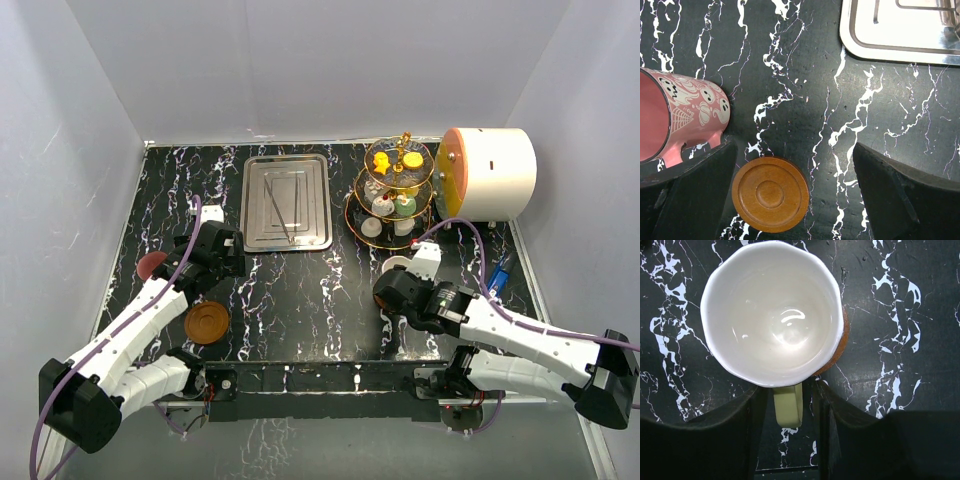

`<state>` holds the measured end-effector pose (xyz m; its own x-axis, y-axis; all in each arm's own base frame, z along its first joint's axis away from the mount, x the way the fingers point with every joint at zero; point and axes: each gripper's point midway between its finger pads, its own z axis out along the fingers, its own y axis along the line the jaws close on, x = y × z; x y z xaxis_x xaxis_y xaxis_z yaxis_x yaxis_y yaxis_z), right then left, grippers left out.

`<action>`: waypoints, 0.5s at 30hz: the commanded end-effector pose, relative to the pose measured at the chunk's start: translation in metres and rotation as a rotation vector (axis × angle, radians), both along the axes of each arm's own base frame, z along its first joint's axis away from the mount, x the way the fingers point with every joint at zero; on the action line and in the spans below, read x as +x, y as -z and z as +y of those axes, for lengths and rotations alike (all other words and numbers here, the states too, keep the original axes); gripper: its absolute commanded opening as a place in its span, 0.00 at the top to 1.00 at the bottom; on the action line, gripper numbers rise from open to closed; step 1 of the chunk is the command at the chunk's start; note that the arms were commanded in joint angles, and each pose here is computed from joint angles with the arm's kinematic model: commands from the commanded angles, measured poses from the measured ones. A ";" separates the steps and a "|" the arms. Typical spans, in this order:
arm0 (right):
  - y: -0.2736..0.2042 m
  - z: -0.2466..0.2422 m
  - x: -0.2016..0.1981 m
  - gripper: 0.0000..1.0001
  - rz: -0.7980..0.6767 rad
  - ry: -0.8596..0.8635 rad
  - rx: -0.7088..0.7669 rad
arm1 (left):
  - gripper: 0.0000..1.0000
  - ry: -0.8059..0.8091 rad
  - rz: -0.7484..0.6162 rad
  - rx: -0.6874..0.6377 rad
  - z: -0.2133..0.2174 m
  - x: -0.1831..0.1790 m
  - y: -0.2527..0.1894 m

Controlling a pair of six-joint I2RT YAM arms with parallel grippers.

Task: Serve the afternoon tea
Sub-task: Place the cup on the coaster.

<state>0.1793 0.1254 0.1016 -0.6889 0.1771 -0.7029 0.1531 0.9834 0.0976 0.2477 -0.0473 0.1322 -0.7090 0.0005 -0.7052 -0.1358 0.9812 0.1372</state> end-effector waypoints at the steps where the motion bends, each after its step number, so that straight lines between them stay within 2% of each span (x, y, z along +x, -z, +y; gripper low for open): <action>1: -0.019 0.002 0.003 0.60 -0.021 0.068 0.060 | 0.01 0.003 -0.019 -0.001 -0.001 0.005 -0.010; 8: -0.016 -0.008 -0.008 0.61 0.037 0.133 0.053 | 0.01 0.004 -0.017 0.002 -0.001 0.005 -0.010; 15: -0.020 -0.012 -0.008 0.63 0.017 0.155 0.072 | 0.01 0.008 -0.013 0.000 -0.002 0.005 -0.009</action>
<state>0.1656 0.1133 0.1025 -0.7082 0.2651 -0.6544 0.2647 0.9589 0.1020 0.2478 -0.0476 0.1294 -0.7176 0.0094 -0.6963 -0.1290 0.9808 0.1462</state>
